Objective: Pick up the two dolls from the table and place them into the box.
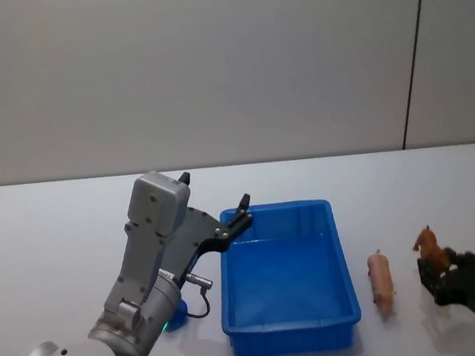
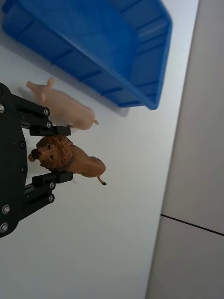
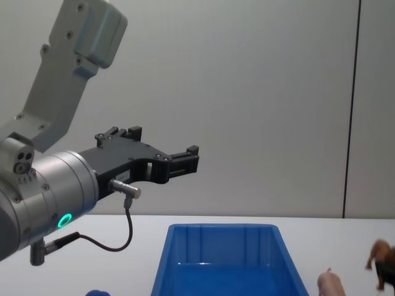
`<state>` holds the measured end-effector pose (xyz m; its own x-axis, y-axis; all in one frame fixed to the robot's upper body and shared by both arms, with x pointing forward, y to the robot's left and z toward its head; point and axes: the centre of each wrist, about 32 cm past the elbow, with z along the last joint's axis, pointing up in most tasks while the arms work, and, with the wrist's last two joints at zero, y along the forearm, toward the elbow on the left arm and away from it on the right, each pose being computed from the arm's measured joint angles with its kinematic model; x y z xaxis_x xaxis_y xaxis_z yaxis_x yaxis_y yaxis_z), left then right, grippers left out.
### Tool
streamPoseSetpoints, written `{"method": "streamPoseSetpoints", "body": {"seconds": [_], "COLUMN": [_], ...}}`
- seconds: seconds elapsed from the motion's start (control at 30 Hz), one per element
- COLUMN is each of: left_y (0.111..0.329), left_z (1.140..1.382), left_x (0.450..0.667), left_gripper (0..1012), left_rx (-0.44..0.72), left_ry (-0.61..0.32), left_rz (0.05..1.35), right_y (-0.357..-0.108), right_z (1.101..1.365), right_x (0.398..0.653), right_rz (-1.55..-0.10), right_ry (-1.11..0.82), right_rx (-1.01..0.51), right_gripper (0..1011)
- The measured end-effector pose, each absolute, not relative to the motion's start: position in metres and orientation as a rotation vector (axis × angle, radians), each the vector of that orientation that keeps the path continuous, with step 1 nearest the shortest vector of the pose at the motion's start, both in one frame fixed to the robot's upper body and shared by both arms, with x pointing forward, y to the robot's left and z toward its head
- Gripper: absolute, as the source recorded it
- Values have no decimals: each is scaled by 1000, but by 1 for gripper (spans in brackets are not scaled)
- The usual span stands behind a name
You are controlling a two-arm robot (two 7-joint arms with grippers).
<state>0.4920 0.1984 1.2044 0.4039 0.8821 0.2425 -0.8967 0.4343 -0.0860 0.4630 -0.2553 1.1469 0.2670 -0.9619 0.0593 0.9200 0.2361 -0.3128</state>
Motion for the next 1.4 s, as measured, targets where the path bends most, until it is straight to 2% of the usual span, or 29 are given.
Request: {"method": "streamPoseSetpoints", "body": {"seconds": [0.33, 0.63, 0.87, 1.23, 1.27, 1.33, 1.4], "left_y": [198, 198, 198, 198, 198, 198, 198], "left_z": [1204, 1204, 1204, 1204, 1204, 1204, 1204], "left_x": [492, 492, 492, 492, 492, 492, 492], "left_gripper": [1002, 1002, 1002, 1002, 1002, 1002, 1002], "left_rx": [61, 61, 61, 61, 61, 61, 61], "left_ry": [-268, -268, -268, -268, -268, -268, -268], "left_rz": [1124, 1124, 1124, 1124, 1124, 1124, 1124], "right_y": [-250, -238, -224, -199, -197, -193, -191], "right_z": [1170, 1191, 1197, 1189, 1188, 1186, 1185], "right_x": [461, 465, 471, 480, 481, 482, 483], "right_rz": [-1250, -1133, -1036, -917, -908, -898, -894], "right_ry": [72, 23, 21, 52, 55, 60, 62], "right_rx": [-238, -200, -213, -273, -279, -286, -290], "right_gripper": [427, 426, 426, 429, 474, 491, 592]}}
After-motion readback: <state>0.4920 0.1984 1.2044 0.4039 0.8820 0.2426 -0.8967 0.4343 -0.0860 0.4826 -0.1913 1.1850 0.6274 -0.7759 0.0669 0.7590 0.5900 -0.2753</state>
